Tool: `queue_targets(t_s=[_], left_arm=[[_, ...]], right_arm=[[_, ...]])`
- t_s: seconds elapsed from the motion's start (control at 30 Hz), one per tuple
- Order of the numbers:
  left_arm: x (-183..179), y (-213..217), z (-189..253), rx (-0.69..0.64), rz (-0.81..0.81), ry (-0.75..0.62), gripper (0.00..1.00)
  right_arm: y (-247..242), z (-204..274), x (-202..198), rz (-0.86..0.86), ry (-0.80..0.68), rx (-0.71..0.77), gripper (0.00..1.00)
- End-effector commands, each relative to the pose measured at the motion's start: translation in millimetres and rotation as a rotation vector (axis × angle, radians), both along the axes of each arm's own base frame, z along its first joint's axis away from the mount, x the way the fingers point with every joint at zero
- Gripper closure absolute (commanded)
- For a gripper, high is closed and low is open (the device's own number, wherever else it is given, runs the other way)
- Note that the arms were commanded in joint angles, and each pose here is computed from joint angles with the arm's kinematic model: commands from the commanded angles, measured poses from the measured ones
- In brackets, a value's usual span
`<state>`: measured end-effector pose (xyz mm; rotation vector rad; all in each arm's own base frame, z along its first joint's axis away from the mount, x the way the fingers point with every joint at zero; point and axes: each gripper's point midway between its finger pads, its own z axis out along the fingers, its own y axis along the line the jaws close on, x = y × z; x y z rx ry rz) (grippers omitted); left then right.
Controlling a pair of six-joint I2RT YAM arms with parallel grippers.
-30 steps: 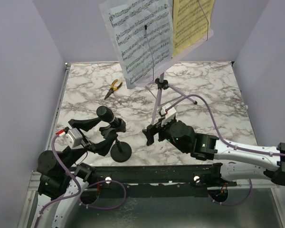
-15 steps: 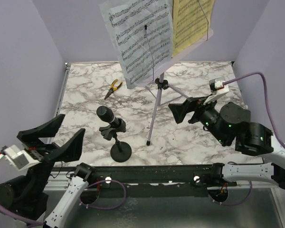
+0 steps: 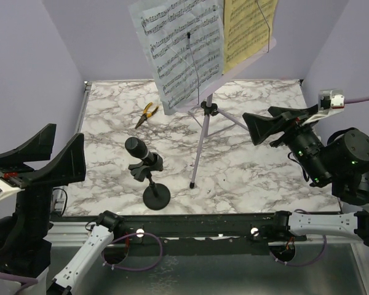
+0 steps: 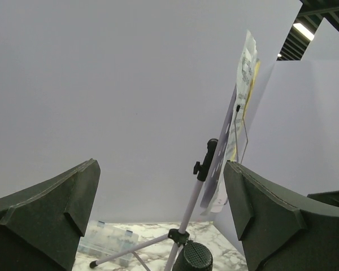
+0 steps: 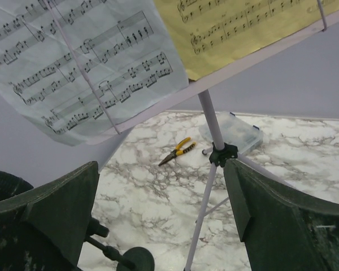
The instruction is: Set up the instrument practice props
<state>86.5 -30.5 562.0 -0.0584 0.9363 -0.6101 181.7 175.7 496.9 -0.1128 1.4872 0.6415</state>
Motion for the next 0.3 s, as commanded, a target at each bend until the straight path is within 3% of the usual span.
queue_targets(t_s=[0.0, 0.27], left_arm=[[-1, 5, 15, -0.014, 0.028, -0.040, 0.01], [-1, 4, 20, -0.006, 0.029, -0.058, 0.01]], right_arm=[[-13, 30, -1, -0.025, -0.083, 0.063, 0.00], [-27, 37, 0, -0.061, -0.107, 0.084, 0.00]])
